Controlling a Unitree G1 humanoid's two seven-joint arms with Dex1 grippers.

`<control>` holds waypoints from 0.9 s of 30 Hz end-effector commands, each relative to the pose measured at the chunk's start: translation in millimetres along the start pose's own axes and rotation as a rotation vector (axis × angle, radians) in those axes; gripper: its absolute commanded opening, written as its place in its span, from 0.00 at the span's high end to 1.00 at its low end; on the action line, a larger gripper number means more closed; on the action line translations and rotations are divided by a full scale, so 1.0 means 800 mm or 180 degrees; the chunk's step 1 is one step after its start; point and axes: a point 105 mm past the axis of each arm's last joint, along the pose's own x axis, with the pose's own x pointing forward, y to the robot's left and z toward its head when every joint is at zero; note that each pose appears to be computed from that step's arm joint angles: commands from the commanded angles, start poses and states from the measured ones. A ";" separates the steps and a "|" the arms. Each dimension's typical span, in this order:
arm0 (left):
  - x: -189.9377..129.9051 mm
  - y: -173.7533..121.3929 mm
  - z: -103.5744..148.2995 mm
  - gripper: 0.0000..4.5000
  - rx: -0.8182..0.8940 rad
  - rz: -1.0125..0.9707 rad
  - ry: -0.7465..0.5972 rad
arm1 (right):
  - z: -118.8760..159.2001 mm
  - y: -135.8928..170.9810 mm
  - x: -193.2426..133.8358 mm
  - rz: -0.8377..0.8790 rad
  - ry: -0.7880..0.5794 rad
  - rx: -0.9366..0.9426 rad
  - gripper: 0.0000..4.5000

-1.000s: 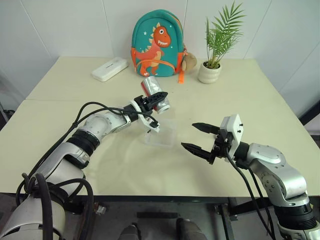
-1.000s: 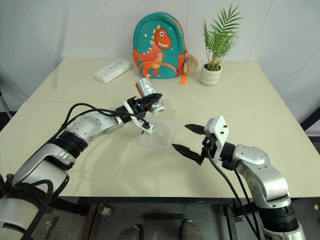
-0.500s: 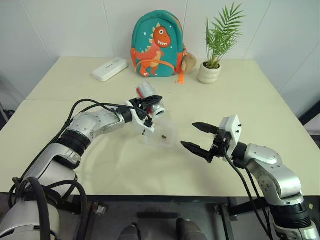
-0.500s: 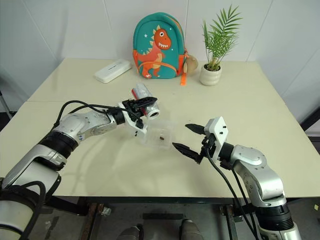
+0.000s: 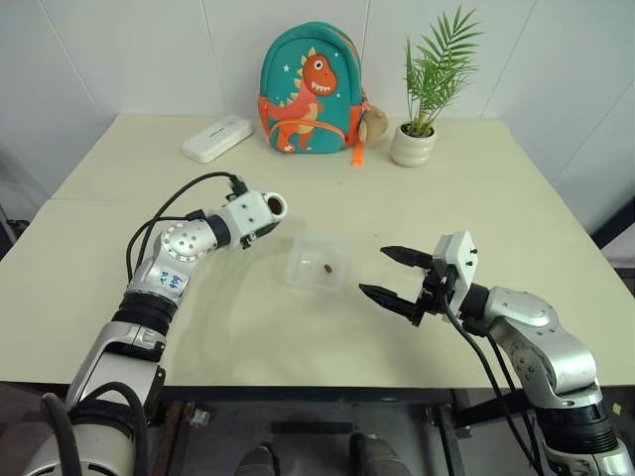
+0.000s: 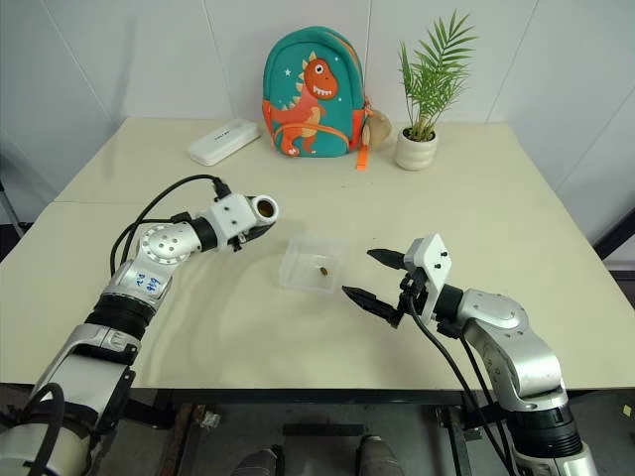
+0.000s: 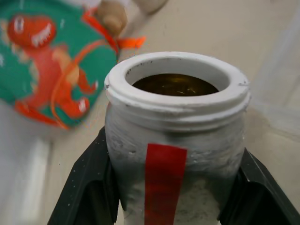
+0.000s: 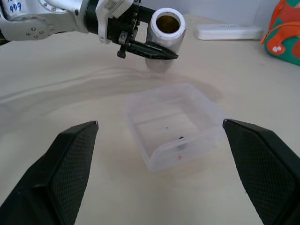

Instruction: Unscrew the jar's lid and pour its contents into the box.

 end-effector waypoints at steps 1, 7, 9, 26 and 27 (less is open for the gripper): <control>-0.012 0.030 0.013 0.54 -0.0550 0.0311 -0.0121 | 0.009 0.007 0.002 0.0113 -0.0045 -0.0143 0.00; -0.037 0.064 -0.022 0.54 -0.1377 0.0804 0.0070 | 0.010 0.007 0.006 0.0155 -0.0033 -0.0201 0.00; -0.049 0.078 -0.037 0.54 -0.1615 0.1041 0.0113 | 0.011 0.007 0.010 0.0179 -0.0026 -0.0268 0.00; -0.156 0.099 -0.159 0.54 -0.2158 0.2351 0.0421 | 0.045 0.005 0.026 0.0279 -0.0489 -0.0407 0.00; -0.157 0.096 -0.162 0.54 -0.2163 0.2352 0.0436 | 0.046 0.006 0.027 0.0292 -0.0498 -0.0414 0.00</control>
